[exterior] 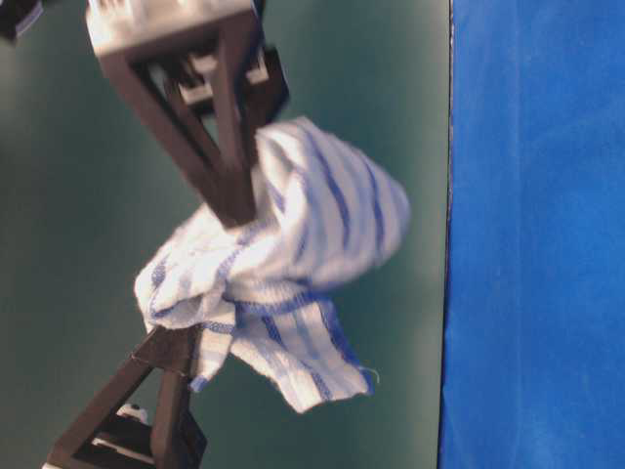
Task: Hand over the towel.
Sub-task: 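Close the right gripper on the towel beside the left gripper, then open the left gripper and pull it back from the towel, then lower the towel with the right gripper onto the table center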
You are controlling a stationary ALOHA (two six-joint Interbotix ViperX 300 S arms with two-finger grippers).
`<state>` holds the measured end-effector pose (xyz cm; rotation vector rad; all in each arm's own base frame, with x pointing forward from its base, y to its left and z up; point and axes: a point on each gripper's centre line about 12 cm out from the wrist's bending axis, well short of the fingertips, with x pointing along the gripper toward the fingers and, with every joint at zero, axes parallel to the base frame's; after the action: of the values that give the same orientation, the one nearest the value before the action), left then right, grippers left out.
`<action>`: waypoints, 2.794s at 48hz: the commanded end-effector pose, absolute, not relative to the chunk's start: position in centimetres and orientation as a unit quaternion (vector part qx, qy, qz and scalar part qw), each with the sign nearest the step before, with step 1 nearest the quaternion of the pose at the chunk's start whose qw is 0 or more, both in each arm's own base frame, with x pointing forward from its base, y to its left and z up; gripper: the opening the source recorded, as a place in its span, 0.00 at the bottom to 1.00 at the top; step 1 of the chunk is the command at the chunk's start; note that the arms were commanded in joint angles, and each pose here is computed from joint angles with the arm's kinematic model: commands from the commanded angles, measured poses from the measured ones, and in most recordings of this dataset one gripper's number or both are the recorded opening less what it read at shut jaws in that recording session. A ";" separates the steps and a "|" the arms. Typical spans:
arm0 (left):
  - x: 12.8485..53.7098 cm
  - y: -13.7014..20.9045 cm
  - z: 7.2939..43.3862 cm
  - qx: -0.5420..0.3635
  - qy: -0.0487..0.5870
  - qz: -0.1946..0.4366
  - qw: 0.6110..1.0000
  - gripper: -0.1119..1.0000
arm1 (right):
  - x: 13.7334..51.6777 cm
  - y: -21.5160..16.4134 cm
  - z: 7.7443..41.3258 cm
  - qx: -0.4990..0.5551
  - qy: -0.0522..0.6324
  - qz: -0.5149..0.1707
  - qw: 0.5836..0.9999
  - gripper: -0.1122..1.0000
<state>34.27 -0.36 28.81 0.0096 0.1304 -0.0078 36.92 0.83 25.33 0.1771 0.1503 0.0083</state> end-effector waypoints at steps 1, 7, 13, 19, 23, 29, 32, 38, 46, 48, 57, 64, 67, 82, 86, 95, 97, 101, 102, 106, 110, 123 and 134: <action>34.4 -0.5 29.9 0.005 0.046 -0.005 0.999 0.15 | 38.6 1.0 26.6 0.090 0.062 0.006 0.994 0.76; 34.4 -0.5 29.9 0.005 0.046 -0.005 0.999 0.15 | 40.2 1.0 26.2 0.089 0.077 0.005 0.993 0.76; 34.4 -0.5 29.9 0.005 0.046 -0.005 0.999 0.15 | 40.7 1.0 26.0 0.089 0.084 0.005 0.992 0.76; 34.4 -0.5 29.9 0.005 0.046 -0.005 0.999 0.15 | 40.7 1.0 26.1 0.087 0.084 0.005 0.993 0.75; 34.4 -0.5 29.9 0.005 0.046 -0.005 0.999 0.15 | 40.7 1.0 26.0 0.084 0.085 0.005 0.993 0.69; 34.4 -0.5 30.1 0.005 0.039 -0.005 0.999 0.15 | 40.6 0.9 26.0 0.084 0.086 0.003 0.993 0.40; 34.4 -0.6 30.2 0.004 0.035 -0.006 0.999 0.15 | 40.6 0.7 26.0 0.085 0.085 0.001 0.993 0.23; 34.4 -0.6 30.2 0.003 0.035 -0.006 0.999 0.15 | 40.5 0.7 26.0 0.084 0.085 0.001 0.993 0.15; 34.4 -0.3 30.5 0.002 0.025 -0.003 1.000 0.15 | 40.2 0.7 26.1 0.085 0.085 0.001 0.993 0.15; 34.4 -0.3 30.5 0.002 0.025 -0.002 1.000 0.15 | 40.0 0.7 26.2 0.085 0.083 0.001 0.993 0.15; 34.2 -0.2 30.8 -0.002 0.009 0.000 1.000 0.18 | 38.6 0.8 26.8 0.086 0.075 0.003 0.993 0.15; 33.5 -0.2 31.2 -0.004 -0.013 0.000 1.000 0.54 | 37.1 0.7 27.1 0.086 0.071 0.003 0.994 0.15; 32.9 -0.2 31.4 -0.004 -0.019 0.000 1.000 0.70 | 36.3 0.7 27.1 0.087 0.070 0.003 0.994 0.15; 29.1 0.0 32.0 0.001 -0.043 0.002 0.999 0.94 | 31.8 0.6 27.8 0.085 0.055 0.004 0.995 0.15; 28.8 0.0 32.1 0.001 -0.047 0.003 0.999 0.94 | 31.4 0.6 28.0 0.084 0.051 0.004 0.995 0.15; 28.8 0.2 32.1 0.000 -0.046 0.005 0.999 0.94 | 31.8 0.1 27.7 0.084 0.062 -0.004 0.995 0.15; 28.8 0.2 32.1 -0.001 -0.046 0.005 0.999 0.94 | 32.1 -0.1 27.5 0.085 0.069 -0.007 0.994 0.15; 28.8 0.1 32.0 0.001 -0.044 0.005 0.999 0.94 | 32.9 -0.7 26.8 0.087 0.096 -0.020 0.991 0.15; 28.8 0.2 32.1 -0.001 -0.045 0.005 0.999 0.94 | 33.1 -0.9 26.5 0.087 0.106 -0.024 0.990 0.15; 28.8 0.1 32.1 0.000 -0.045 0.005 0.999 0.94 | 34.3 -2.0 25.3 0.090 0.156 -0.042 0.983 0.15; 28.8 0.1 32.1 0.000 -0.045 0.005 0.999 0.94 | 35.8 -3.0 23.7 0.092 0.220 -0.059 0.969 0.15; 28.9 0.1 31.9 0.000 -0.041 0.005 0.999 0.94 | 39.4 -4.6 16.5 0.085 0.369 -0.081 0.922 0.15; 28.9 0.1 31.8 0.001 -0.039 0.005 0.999 0.94 | 40.4 -4.8 12.9 0.083 0.411 -0.082 0.904 0.15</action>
<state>28.88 0.05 31.26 0.0044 -0.0628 0.0063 39.80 -4.58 12.13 0.1704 0.8732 -0.1670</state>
